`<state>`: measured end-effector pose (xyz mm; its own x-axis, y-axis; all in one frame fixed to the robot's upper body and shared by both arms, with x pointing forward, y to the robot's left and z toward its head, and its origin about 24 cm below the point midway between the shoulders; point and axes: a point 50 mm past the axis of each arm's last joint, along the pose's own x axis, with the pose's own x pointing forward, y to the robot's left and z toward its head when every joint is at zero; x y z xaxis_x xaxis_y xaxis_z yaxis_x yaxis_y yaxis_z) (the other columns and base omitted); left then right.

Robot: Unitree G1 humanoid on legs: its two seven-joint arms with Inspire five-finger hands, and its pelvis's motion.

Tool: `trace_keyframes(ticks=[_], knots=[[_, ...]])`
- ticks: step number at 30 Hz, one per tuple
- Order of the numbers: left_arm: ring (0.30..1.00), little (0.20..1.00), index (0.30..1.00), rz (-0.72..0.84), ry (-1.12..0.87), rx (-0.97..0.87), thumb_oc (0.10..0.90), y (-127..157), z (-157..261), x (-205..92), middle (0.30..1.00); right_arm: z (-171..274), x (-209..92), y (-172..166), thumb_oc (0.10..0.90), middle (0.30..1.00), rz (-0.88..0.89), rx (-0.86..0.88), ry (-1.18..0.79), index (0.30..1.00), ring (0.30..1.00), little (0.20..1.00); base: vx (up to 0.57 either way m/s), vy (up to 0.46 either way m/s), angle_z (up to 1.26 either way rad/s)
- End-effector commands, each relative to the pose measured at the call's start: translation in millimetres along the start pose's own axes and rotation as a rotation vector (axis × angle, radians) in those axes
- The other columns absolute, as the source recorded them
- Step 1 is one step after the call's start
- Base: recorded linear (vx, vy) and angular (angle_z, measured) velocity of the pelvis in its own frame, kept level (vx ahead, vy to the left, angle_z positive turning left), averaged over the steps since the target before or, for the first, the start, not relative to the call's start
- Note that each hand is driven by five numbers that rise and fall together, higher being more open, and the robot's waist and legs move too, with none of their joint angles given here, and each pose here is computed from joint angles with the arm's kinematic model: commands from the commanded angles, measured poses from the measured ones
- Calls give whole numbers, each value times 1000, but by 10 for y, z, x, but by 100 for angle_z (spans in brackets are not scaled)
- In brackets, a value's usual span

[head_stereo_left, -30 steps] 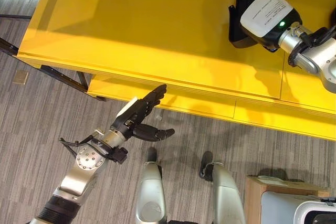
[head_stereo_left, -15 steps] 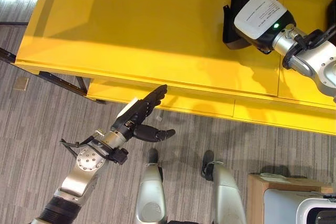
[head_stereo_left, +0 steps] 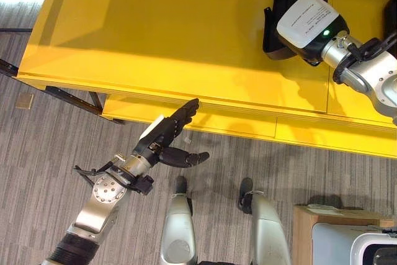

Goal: Move parts from the plastic box to the shelf.

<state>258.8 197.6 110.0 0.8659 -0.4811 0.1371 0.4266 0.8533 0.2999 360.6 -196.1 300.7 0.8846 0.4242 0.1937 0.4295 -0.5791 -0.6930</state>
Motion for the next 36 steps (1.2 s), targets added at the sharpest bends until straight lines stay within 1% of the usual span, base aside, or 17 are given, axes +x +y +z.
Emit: trace_keyframes(ticks=[1, 7, 8, 9, 10, 11, 36], knots=[[1000, 1000, 1000, -25, -232, -8, 900, -101, 338, -13, 1000, -273, -59, -229, 400, 300, -81, -5, 117, 300, 300, 300, 0, 0, 0], [1000, 1000, 1000, -25, -233, -7, 900, -102, 342, -6, 1000, -280, -39, -209, 400, 300, -79, -2, 128, 300, 300, 300, 0, 0, 0], [1000, 1000, 1000, -22, -233, -10, 900, -100, 336, -9, 1000, -285, -42, -204, 490, 426, -79, -2, 129, 426, 426, 426, 0, 0, 0], [1000, 1000, 1000, -23, -233, -11, 900, -96, 337, -9, 1000, -286, -41, -199, 625, 616, -83, 0, 124, 616, 616, 616, 0, 0, 0], [1000, 1000, 1000, -23, -233, -11, 900, -94, 337, -9, 1000, -280, -42, -198, 841, 918, -87, 4, 118, 918, 918, 918, 0, 0, 0], [1000, 1000, 1000, -22, -234, -8, 900, -95, 340, -7, 1000, -273, -43, -197, 900, 1000, -91, 10, 112, 1000, 1000, 1000, 0, 0, 0], [1000, 1000, 1000, 0, -232, 12, 900, -87, 352, -4, 1000, -244, -37, -162, 900, 1000, -63, -17, 98, 1000, 1000, 1000, 0, 0, 0]])
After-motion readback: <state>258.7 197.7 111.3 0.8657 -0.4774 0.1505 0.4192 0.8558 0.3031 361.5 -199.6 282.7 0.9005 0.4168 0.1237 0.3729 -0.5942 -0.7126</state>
